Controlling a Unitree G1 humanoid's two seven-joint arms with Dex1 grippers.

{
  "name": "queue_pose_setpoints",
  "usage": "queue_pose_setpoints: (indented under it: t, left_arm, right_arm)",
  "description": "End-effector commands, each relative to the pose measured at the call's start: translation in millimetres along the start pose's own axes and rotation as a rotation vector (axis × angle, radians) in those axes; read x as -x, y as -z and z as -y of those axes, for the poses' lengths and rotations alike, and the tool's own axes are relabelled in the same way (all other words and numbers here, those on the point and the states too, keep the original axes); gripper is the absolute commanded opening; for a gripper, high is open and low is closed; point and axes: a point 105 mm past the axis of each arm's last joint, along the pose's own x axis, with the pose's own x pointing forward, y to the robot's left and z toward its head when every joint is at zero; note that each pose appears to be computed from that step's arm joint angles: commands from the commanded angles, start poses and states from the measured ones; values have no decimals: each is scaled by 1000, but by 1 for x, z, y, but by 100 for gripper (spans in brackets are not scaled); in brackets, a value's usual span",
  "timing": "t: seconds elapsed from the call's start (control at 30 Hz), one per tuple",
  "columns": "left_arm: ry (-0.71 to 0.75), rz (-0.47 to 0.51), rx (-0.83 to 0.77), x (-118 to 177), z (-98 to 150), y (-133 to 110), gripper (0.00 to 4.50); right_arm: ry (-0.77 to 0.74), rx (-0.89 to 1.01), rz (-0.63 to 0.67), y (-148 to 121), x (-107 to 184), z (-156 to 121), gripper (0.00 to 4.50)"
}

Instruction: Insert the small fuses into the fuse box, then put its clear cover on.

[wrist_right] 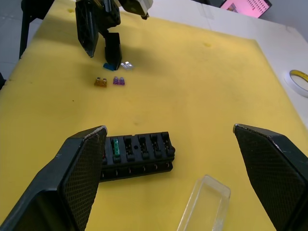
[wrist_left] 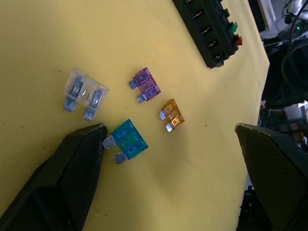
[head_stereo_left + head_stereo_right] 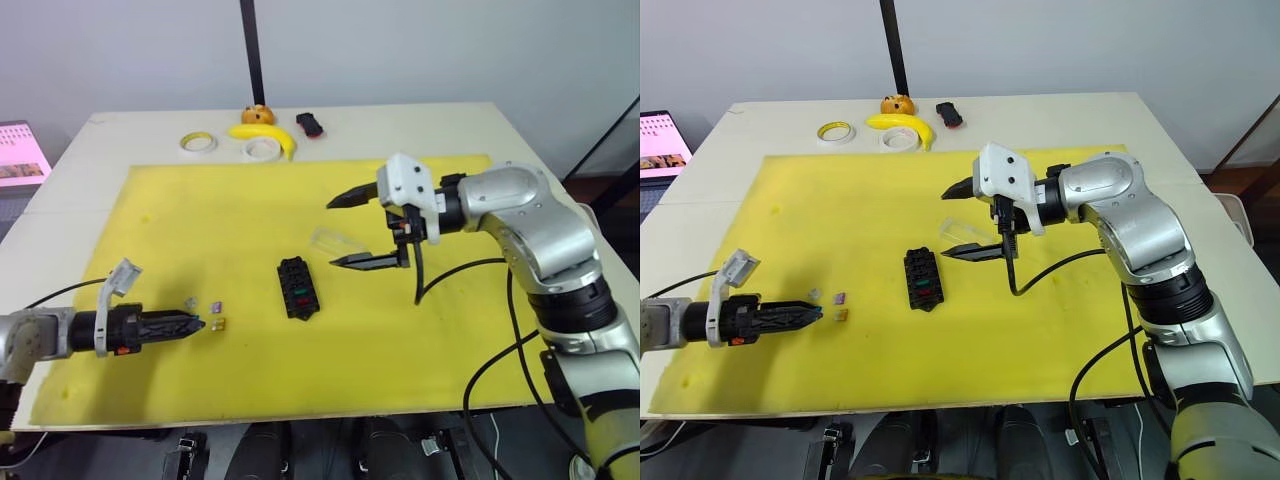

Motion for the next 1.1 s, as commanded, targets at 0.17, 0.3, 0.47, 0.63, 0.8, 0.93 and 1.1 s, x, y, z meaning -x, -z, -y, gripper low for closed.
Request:
queue_pose_setpoints:
  t: [0.17,0.3,0.47,0.63,0.8,0.93,1.1]
  left_arm:
    - [-12,-19,39,-1,-6,12,157]
    - [-44,-19,59,5,-12,19,157]
    - [-66,-6,67,8,-16,19,101]
    - [-78,-19,69,9,-19,24,3]
    - [-77,-27,60,10,-18,28,3]
    - [-89,-4,51,12,-19,25,3]
    - [-31,84,-40,13,4,2,3]
  right_arm:
    - [15,63,19,-13,-1,3,450]
    - [14,66,17,-12,-2,2,450]
    - [14,67,17,-11,-4,3,450]
    - [13,67,19,-10,-6,3,450]
    - [10,67,16,-9,-8,1,450]
    - [11,65,18,-9,-8,1,450]
    - [1,53,27,-9,-10,-5,450]
